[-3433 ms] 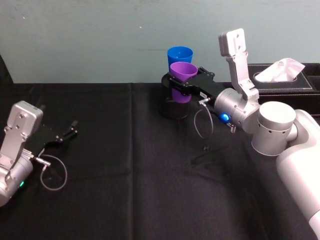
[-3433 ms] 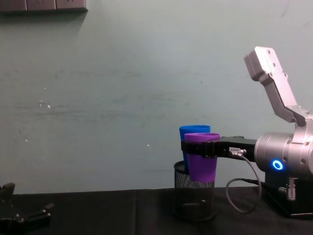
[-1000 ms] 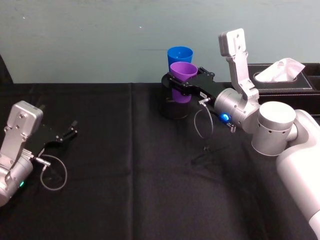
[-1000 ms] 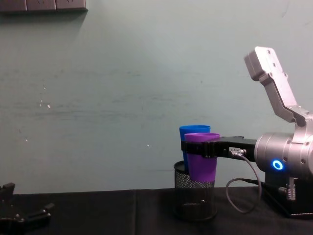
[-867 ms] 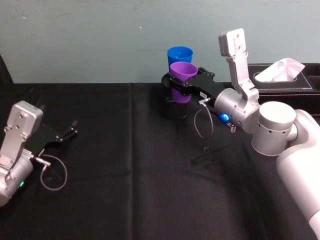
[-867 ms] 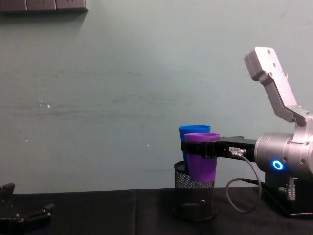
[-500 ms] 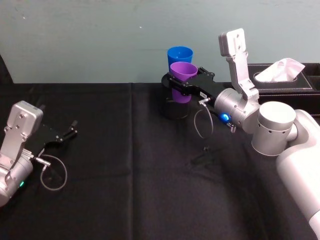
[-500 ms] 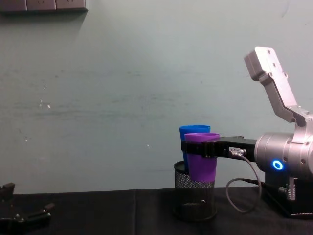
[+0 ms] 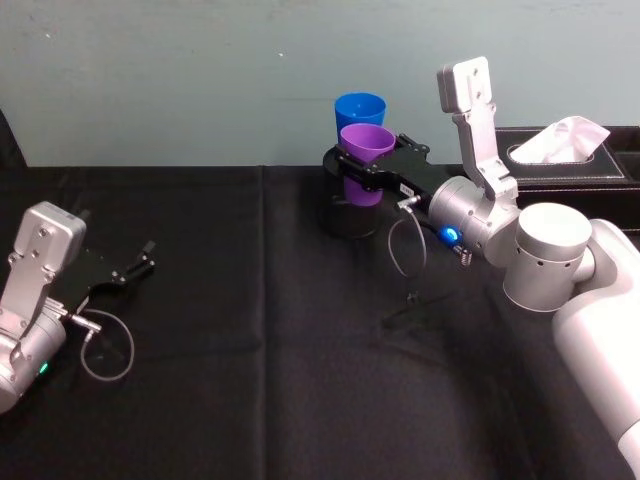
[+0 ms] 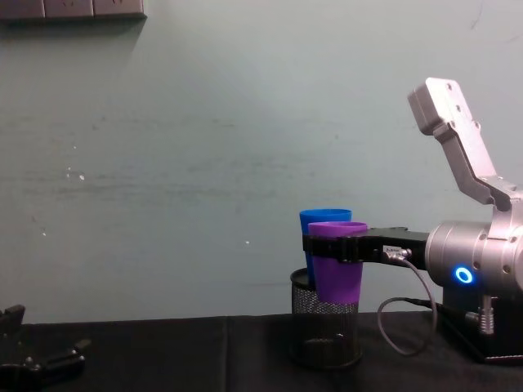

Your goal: Pick up one cup with a gripper and tap it against the other cup.

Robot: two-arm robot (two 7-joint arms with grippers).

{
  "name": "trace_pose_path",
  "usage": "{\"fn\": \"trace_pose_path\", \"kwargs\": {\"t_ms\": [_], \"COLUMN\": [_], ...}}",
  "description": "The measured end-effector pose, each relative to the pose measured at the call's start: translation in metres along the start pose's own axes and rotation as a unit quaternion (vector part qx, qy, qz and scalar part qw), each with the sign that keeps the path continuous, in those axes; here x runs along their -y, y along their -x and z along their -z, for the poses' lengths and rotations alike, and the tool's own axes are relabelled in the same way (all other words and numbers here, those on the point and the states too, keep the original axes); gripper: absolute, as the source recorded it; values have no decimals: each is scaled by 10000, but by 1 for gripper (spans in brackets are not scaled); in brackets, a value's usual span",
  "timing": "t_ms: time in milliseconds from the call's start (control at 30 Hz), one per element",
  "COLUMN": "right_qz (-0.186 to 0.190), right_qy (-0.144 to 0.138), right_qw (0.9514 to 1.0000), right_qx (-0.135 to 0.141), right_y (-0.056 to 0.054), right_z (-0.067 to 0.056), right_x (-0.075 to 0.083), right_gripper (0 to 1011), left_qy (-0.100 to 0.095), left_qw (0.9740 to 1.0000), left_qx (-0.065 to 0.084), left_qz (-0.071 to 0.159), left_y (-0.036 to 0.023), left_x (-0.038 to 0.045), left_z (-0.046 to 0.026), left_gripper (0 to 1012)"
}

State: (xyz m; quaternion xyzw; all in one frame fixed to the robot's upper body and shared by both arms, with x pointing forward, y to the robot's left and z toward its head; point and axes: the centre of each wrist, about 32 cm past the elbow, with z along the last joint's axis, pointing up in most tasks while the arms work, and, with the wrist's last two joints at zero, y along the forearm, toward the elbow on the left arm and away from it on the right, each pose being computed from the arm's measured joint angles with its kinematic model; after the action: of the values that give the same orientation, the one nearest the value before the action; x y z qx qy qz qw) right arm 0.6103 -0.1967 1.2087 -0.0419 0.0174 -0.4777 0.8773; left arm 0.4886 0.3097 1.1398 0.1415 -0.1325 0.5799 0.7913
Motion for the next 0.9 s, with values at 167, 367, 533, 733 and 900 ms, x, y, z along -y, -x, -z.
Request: {"fn": "trace_pose_path", "kwargs": {"t_ms": [167, 367, 533, 733, 900], "right_qz": [0, 0, 0, 0, 0], "right_qy": [0, 0, 0, 0, 0], "right_qw": [10000, 10000, 10000, 10000, 10000], "right_qx": [0, 0, 0, 0, 0], "right_y": [0, 0, 0, 0, 0], "right_z": [0, 0, 0, 0, 0], "right_x": [0, 0, 0, 0, 0], "right_gripper": [743, 742, 742, 742, 742], "left_qy": [0, 0, 0, 0, 0], "left_qw": [10000, 10000, 10000, 10000, 10000], "left_qx": [0, 0, 0, 0, 0], "left_qz": [0, 0, 0, 0, 0], "left_y": [0, 0, 0, 0, 0], "left_x": [0, 0, 0, 0, 0], "left_z": [0, 0, 0, 0, 0], "left_gripper": [1000, 1000, 1000, 1000, 1000]}}
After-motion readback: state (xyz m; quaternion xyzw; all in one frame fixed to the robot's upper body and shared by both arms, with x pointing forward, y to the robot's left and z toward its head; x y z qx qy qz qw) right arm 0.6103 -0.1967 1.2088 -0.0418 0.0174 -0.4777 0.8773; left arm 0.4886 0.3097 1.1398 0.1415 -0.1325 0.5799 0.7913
